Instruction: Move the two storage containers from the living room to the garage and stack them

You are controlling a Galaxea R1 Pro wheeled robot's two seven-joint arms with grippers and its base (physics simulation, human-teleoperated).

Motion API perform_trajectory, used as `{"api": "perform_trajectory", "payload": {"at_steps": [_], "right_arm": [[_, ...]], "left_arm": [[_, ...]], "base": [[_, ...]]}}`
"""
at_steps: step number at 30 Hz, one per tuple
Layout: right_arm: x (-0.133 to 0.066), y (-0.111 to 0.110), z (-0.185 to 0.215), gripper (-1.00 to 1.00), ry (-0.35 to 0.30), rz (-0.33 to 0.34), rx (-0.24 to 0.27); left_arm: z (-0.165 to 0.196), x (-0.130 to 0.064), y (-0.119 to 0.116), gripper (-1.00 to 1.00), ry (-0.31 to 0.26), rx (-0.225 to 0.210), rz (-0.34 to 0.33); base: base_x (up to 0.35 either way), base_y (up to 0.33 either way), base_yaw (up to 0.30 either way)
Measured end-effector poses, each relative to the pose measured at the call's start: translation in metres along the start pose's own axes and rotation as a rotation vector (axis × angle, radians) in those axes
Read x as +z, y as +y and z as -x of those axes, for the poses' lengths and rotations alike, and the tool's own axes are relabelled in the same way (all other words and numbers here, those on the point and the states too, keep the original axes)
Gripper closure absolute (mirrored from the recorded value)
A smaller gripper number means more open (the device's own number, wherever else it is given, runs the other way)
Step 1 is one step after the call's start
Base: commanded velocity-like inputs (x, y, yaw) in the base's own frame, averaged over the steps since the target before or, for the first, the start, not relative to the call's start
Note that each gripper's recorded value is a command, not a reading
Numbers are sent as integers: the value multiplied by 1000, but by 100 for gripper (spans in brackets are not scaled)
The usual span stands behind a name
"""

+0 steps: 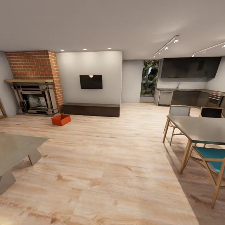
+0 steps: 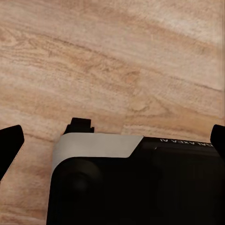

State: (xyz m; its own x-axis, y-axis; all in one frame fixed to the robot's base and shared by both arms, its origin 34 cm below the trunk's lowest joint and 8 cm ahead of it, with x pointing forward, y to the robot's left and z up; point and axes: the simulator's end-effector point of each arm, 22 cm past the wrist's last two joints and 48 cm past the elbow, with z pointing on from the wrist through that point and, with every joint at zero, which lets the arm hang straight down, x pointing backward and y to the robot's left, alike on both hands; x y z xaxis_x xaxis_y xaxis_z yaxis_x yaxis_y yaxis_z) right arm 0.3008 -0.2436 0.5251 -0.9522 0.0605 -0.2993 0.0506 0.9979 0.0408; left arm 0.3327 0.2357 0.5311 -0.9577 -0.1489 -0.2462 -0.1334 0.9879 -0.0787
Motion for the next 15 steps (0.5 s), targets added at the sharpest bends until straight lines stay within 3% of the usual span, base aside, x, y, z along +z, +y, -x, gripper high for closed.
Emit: {"api": "perform_trajectory", "payload": {"at_steps": [15], "right_arm": [[0, 0, 0, -100, 0, 0, 0]], "left_arm": [[0, 0, 0, -100, 0, 0, 0]], "base": [[327, 0, 0]]}}
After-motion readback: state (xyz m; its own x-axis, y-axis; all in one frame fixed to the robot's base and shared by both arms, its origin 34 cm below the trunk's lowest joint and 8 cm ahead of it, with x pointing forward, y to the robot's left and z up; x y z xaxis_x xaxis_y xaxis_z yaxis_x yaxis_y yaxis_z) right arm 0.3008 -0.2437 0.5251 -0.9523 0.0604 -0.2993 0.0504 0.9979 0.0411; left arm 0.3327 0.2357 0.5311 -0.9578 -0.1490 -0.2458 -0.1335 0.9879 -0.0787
